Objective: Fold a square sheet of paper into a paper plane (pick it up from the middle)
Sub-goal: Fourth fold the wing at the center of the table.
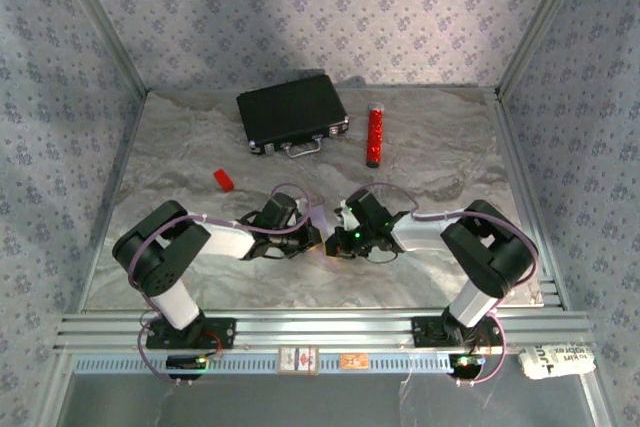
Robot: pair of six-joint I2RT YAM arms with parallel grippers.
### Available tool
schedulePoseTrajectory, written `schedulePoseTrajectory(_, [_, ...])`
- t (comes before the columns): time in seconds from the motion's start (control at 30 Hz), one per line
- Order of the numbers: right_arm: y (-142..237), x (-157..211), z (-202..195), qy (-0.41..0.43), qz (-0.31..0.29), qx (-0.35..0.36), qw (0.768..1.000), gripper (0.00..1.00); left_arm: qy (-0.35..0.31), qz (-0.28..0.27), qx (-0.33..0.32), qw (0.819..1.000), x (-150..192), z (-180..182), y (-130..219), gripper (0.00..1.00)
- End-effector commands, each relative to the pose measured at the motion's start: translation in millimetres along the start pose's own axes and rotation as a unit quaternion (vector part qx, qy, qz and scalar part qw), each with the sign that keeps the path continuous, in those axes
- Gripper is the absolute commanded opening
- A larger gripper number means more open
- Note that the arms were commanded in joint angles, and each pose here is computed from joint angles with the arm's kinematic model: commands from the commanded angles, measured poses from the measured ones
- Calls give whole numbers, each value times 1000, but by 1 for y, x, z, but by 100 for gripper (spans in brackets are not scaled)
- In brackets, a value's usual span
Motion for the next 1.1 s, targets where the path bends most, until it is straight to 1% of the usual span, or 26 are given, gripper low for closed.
schedulePoseTrajectory(0.0, [6, -12, 11, 1, -14, -1, 1000, 0, 11, -6, -45, 999, -1, 22, -4, 2])
schedulePoseTrajectory(0.07, [1, -13, 14, 4, -9, -8, 1000, 0, 11, -4, -43, 999, 0, 21, -5, 2])
schedulePoseTrajectory(0.17, [-8, -7, 2, -9, 3, 14, 1000, 0, 11, -3, -42, 999, 0, 21, -5, 2])
schedulePoseTrajectory(0.27, [-14, 8, -18, -27, 23, 47, 998, 0, 12, -6, -41, 999, -1, 21, -4, 2])
schedulePoseTrajectory(0.43, [-15, 32, -37, -47, 48, 65, 996, 0, 12, -11, -37, 999, -6, 19, -4, 2])
schedulePoseTrajectory(0.53, [-14, 41, -44, -50, 59, 71, 994, 0, 15, -19, -35, 999, -13, 19, -2, 2])
schedulePoseTrajectory(0.73, [-12, 43, -46, -46, 66, 74, 994, 0, 19, -38, -33, 999, -34, 16, 5, 2])
schedulePoseTrajectory(1.07, [-11, 46, -45, -35, 79, 70, 994, 0, 33, -59, -30, 997, -68, 22, 19, 2])
Point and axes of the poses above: each hand's point on the last joint's axis, 136 mm out from that joint toward the fingers, its own y axis back along the fingers, its own z axis along the line the jaws close on, x = y × z, the point moved 4 cm from there along y, back along the fingers, and after that the axes turned 8 degrees about y, right-handed, at the moved point
